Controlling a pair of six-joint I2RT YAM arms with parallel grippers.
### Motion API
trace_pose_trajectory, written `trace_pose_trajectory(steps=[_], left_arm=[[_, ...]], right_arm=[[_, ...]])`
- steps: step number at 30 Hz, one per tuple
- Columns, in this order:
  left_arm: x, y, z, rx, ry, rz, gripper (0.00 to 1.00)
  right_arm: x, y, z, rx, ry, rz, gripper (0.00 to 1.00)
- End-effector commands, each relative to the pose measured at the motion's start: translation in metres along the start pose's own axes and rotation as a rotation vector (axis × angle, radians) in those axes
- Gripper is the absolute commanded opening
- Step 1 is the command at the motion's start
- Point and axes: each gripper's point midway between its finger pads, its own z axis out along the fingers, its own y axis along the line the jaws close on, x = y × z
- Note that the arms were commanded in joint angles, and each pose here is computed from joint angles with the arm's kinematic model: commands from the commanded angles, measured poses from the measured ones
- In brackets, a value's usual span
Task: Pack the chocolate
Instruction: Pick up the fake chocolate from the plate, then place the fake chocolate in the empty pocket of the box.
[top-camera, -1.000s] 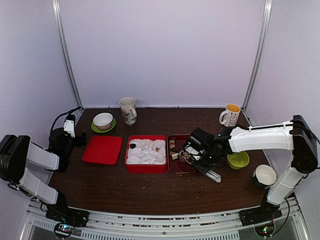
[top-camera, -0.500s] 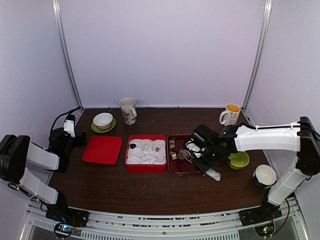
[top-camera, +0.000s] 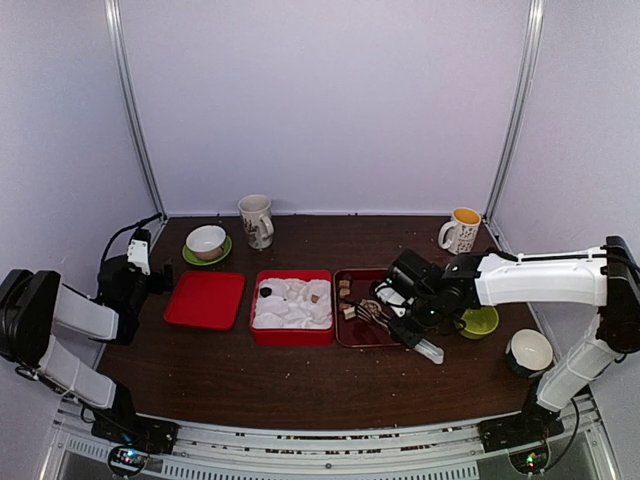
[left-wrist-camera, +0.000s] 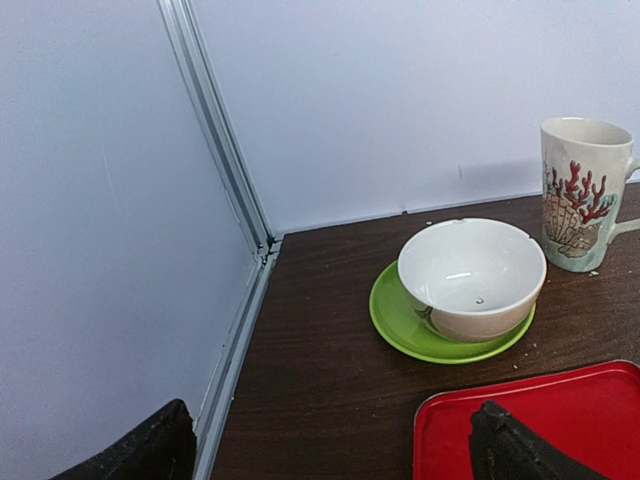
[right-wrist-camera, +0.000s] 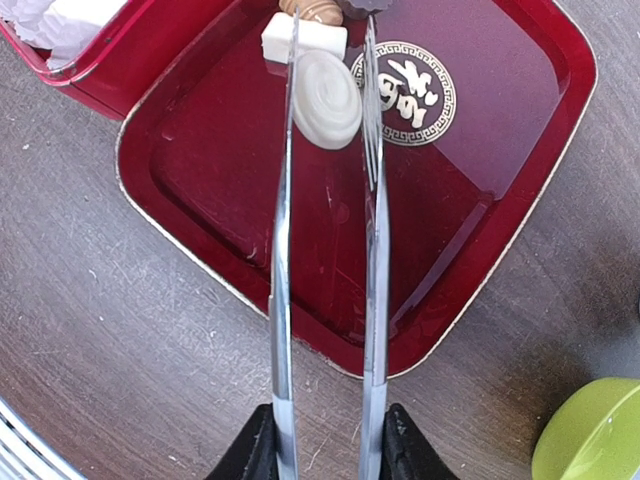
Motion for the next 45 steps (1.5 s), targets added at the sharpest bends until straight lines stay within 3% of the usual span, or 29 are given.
trace_pose_trajectory(steps=[1,22,35,45], left_arm=[[-0.016,0.008,0.003,-0.027,-0.058,-0.009,0.98],[-0.016,0.008,0.003,-0.027,-0.058,-0.009,0.98],[-0.016,0.008,0.003,-0.027,-0.058,-0.009,0.98],[-0.016,0.008,0.002,-0.027,-0.057,-0.009,0.98]], right_arm=[[-0.006,0.0,-0.01,-0.005,-0.048,0.021,0.31],[-0.016,0.003,-0.022,-0.029,-0.091,0.033,0.31],[-0.039,0.008,-0.045,-0.076,-0.192,0.052,0.31],[-0.072,0.032,-0.062,-0.223,-0.315,0.052,0.31]])
